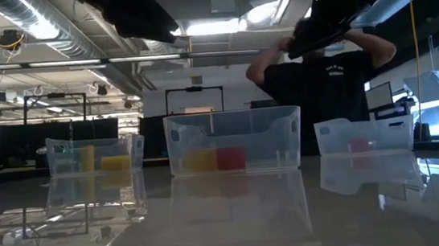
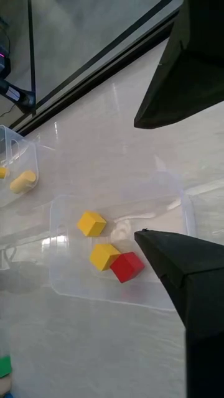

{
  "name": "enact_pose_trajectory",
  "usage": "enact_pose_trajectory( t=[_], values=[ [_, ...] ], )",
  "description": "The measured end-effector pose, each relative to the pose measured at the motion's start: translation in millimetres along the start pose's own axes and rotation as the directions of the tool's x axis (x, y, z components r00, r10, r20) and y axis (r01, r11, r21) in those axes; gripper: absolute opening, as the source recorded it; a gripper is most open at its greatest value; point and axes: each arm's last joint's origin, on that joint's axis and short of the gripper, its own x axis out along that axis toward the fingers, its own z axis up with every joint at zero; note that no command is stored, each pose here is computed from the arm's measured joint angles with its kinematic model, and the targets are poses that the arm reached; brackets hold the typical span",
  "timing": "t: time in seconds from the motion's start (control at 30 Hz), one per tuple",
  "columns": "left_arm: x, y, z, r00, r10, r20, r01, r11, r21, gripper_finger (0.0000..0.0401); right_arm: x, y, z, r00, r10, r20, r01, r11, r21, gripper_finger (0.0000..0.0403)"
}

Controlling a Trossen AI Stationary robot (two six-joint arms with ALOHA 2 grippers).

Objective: Sort blocks by size
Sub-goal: Put the blue square block into the bottom transparent bin

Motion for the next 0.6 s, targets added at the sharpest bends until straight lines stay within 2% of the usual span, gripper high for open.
enact_pose_trajectory(
  t=[0.17,0.33,0.43,0.6],
  values=[
    [-8.4,-8.0,-2.7,0.996,-0.084,-0.024,0.085,0.994,0.069,0.0243,0.0,0.0,-0.2,1.0,0.0,-0.002,0.0,1.0,-0.001,0.028],
    [-29.5,-30.2,-12.1,0.974,-0.133,-0.184,0.161,0.975,0.15,0.0239,0.0,0.0,-0.7,1.0,0.0,-0.007,0.0,1.0,-0.001,0.028],
    [-48.4,-41.4,-13.1,0.953,-0.137,-0.269,0.169,0.98,0.101,0.0233,0.0,0.0,-0.7,1.0,0.0,-0.007,0.0,1.0,-0.001,0.028],
    [-79.5,-58.5,-20.0,0.914,-0.169,-0.368,0.159,0.986,-0.058,0.0227,0.0,-0.1,-0.3,1.0,0.0,-0.004,0.0,1.0,0.0,0.028]
  ],
)
